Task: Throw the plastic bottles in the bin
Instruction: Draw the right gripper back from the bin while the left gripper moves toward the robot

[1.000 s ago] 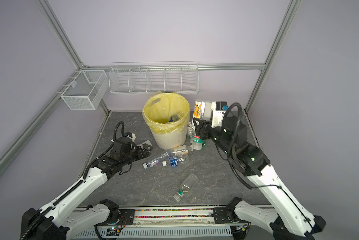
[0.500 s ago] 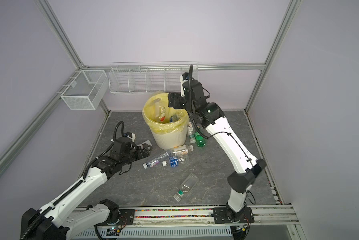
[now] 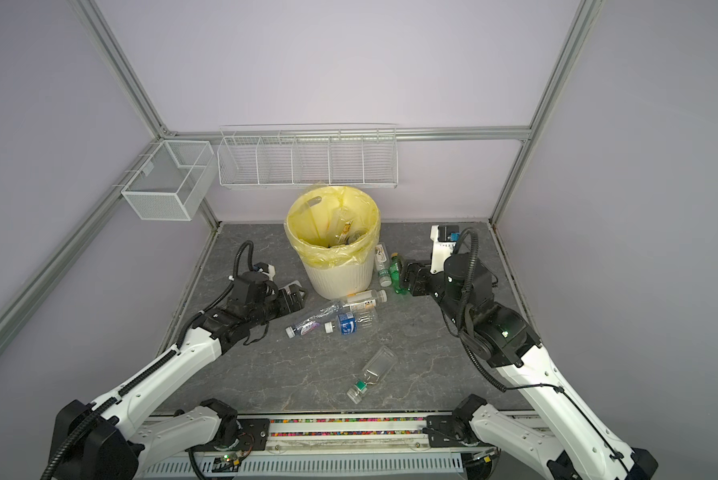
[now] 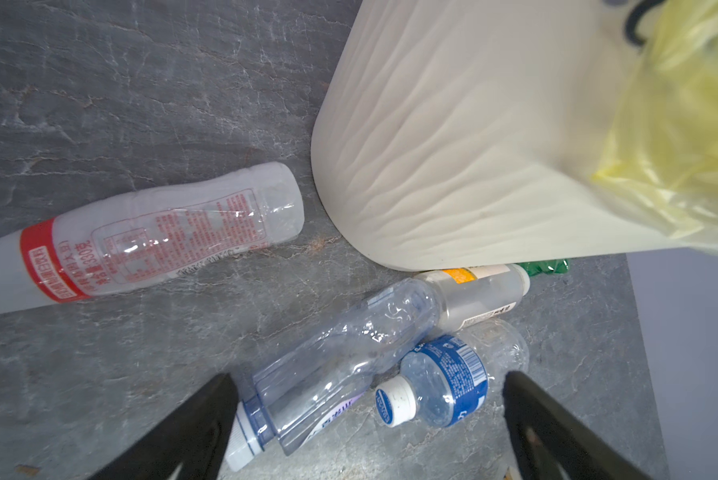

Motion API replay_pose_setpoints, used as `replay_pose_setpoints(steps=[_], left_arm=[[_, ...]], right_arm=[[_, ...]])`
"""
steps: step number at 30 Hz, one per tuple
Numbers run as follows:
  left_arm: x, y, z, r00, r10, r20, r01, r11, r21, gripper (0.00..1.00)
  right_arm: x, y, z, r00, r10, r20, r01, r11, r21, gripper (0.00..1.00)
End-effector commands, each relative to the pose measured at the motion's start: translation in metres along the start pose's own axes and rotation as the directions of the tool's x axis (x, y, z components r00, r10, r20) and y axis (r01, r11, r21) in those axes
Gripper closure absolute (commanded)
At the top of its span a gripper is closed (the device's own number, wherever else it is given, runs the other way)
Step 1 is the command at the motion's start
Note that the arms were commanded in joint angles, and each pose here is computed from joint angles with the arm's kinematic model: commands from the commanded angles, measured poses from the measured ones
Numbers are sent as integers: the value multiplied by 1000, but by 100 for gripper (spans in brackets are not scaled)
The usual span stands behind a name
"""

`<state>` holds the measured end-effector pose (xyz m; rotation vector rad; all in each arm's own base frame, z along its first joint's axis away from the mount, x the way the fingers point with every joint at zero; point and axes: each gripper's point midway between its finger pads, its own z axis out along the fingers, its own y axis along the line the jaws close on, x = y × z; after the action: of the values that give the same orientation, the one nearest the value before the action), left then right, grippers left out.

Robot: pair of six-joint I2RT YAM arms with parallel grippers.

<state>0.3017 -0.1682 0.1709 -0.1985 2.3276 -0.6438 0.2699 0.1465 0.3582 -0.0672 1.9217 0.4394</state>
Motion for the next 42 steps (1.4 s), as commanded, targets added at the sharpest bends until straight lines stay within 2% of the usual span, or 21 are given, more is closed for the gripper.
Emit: replay_pose_setpoints(steps=[1,16,30,42], left_arm=[[-8,-6,2,1000,-21,19,21,1000,24,1],[0,0,3,1000,-4,-13,4,1000,1,1],[9,-12,17,990,81,-120,-76,996,39,0],[37,-12,28,963,120,-242,-107,992,65,1]], right_arm=[[26,-20,-5,999,28,-34,-26,998,61,12],[98,-53,-10,978,79,-193,-47,986,161,12],[122,-71,-19,970,119,-213,-71,972,222,12],[134,-76,-18,964,136,-230,-80,968,238,12]])
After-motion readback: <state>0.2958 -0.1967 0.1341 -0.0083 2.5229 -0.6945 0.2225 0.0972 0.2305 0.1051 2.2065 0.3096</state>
